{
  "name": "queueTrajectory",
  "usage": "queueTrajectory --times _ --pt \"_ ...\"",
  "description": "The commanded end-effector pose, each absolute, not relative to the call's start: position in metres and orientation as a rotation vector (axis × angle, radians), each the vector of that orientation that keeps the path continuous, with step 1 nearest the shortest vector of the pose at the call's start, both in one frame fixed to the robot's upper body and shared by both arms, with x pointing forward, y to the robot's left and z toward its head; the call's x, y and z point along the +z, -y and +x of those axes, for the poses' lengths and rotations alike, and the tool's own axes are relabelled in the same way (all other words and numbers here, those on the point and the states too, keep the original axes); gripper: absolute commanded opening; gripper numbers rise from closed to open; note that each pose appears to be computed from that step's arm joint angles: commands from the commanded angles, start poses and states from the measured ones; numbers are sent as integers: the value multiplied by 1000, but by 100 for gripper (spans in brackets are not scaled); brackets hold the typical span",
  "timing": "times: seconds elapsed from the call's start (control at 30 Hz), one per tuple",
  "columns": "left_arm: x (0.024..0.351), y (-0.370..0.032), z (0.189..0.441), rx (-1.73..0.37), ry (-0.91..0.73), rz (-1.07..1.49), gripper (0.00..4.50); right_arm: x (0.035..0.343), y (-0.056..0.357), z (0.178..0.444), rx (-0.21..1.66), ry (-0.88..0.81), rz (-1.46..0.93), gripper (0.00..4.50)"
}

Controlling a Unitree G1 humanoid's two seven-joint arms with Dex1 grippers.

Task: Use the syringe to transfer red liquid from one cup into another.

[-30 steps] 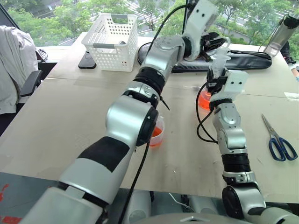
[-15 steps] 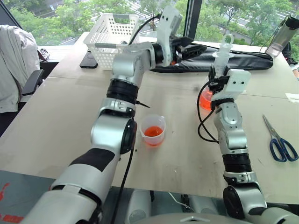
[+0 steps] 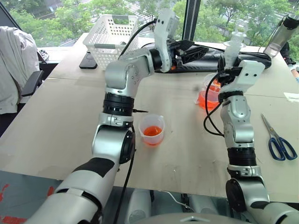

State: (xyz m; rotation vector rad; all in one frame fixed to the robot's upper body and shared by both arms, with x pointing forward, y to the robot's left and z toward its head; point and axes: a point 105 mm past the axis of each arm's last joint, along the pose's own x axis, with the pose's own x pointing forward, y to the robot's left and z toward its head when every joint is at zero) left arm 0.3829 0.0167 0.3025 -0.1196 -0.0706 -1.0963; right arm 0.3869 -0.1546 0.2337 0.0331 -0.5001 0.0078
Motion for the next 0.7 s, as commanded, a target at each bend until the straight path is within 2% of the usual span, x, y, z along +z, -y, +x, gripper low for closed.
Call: queueTrajectory --times 0.03,0.3,0.37,0.5,0.7 --pt "318 -29 375 -1058 156 -138 357 258 160 384 12 584 62 151" --pt "316 -49 363 -1039 182 -213 357 274 144 380 138 624 122 151" --pt "320 -61 360 -1035 191 -238 357 293 133 370 214 685 150 151" --pt "317 -98 361 -944 205 -249 357 326 97 342 491 758 217 151" --pt "300 -133 366 -844 172 -176 357 344 48 293 916 729 398 151"
